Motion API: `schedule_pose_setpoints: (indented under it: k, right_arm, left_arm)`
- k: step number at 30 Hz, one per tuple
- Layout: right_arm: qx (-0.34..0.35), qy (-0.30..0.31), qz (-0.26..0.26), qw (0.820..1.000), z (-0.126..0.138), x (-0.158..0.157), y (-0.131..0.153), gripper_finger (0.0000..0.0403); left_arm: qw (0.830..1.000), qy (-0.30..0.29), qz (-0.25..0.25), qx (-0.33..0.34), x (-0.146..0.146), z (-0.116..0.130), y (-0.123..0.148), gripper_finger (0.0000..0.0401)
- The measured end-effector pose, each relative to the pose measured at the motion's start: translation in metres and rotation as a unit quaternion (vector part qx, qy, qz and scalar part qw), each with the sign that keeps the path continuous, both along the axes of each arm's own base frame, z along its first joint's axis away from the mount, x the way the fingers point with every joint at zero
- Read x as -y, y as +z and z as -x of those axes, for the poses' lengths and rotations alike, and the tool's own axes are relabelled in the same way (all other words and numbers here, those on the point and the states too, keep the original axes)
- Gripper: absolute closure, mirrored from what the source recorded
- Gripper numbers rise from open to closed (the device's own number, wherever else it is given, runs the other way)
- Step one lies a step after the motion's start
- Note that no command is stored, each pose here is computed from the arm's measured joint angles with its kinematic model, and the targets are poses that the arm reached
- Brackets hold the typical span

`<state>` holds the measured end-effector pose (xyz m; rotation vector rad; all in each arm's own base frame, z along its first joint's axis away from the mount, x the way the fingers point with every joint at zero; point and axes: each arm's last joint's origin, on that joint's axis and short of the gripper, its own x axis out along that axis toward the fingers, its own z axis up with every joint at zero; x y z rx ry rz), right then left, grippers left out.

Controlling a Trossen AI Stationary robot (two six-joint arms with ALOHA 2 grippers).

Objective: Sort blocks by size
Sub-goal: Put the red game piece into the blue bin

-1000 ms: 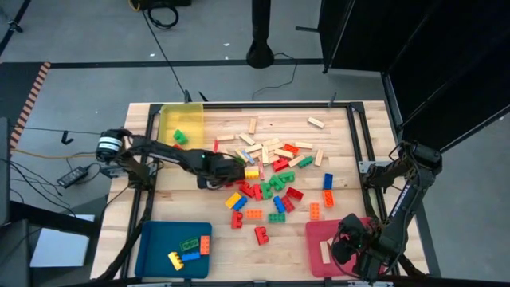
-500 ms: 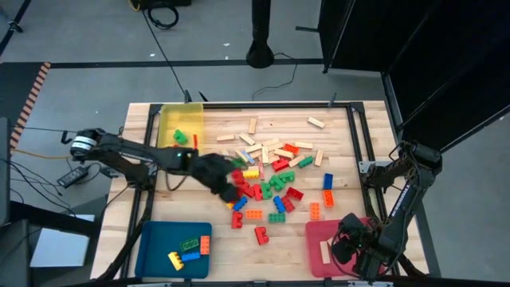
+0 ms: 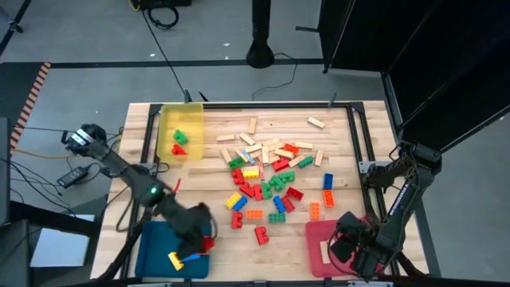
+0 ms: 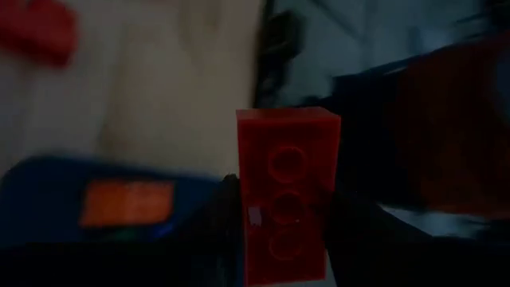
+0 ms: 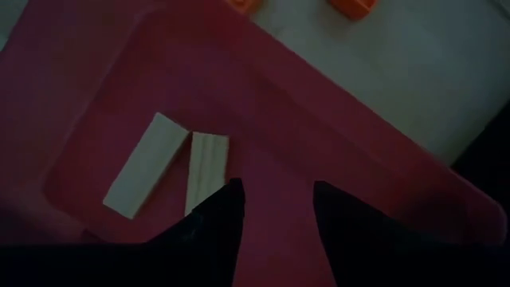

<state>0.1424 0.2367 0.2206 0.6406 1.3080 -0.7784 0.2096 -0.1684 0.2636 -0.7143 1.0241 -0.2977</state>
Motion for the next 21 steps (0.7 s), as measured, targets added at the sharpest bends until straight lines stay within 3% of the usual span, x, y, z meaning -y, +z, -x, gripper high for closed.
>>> schedule_pose_setpoints:
  k: [5, 9, 21]
  right_arm:
    - [-0.005, 0.022, 0.003, 1.0, -0.005, 0.003, 0.0, 0.0237]
    - [-0.009, 0.043, 0.005, 0.999, -0.011, 0.007, 0.0, 0.0237]
    - [-0.014, 0.059, 0.007, 0.998, -0.021, 0.014, 0.0, 0.0238]
  left_arm:
    - [0.994, 0.016, -0.098, -0.049, 0.011, 0.028, -0.014, 0.0269]
    - [0.987, -0.006, -0.146, -0.072, 0.017, 0.044, -0.021, 0.0269]
    - [0.975, -0.056, -0.184, -0.108, 0.026, 0.079, -0.063, 0.0269]
